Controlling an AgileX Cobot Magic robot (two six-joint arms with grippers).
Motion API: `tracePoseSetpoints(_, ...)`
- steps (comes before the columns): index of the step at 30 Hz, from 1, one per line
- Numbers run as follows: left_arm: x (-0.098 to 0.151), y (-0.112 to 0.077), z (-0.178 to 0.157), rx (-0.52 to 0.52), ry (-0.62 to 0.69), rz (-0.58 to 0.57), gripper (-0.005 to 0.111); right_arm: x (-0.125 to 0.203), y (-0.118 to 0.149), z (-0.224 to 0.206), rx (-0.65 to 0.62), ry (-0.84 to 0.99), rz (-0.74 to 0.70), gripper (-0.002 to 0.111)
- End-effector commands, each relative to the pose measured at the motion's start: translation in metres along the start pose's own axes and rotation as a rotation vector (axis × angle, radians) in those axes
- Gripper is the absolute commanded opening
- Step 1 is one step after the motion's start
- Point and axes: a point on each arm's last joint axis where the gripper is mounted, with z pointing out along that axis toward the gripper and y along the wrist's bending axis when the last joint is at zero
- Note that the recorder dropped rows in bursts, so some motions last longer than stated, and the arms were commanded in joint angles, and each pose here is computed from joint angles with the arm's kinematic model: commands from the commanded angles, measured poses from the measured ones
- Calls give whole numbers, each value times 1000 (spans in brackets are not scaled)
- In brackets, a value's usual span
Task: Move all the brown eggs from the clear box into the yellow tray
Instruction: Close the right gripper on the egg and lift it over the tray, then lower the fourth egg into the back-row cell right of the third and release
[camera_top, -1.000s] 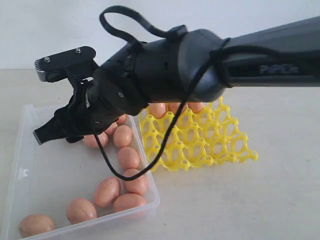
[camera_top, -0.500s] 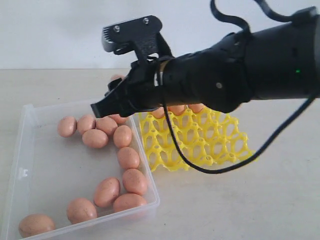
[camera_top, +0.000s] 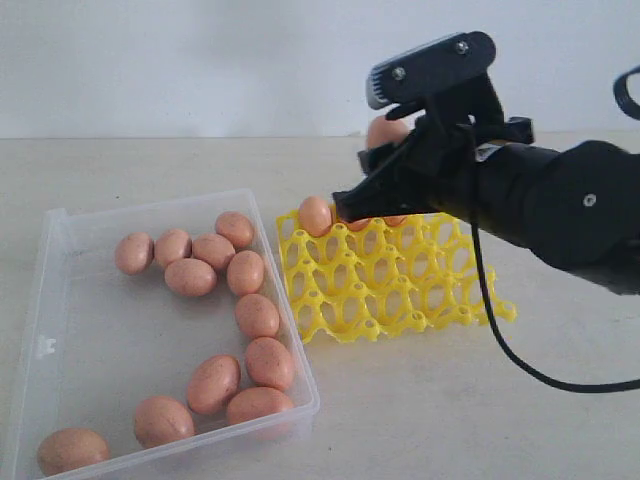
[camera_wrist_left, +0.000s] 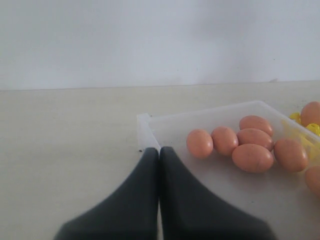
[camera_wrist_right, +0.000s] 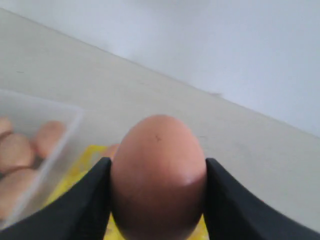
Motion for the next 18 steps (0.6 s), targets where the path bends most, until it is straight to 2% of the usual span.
tracePoseSetpoints(1,-1,0,0,7,-7,-4,-4,4,-37,-11,387,1,-64,0)
tracePoseSetpoints(3,-1,0,0,7,-7,-4,-4,5,-38,-10,388,14,-102,0)
tracePoseSetpoints(6,-1,0,0,7,-7,-4,-4,12,-27,-2,266,57,-152,0)
tracePoseSetpoints(10,-1,0,0,7,-7,-4,-4,27,-19,14,232,112,-100,0)
tracePoseSetpoints(14,-1,0,0,7,-7,-4,-4,36,-13,28,205,114,-107,0)
tracePoseSetpoints(18,-1,0,0,7,-7,-4,-4,29,-16,39,215,53,14,0)
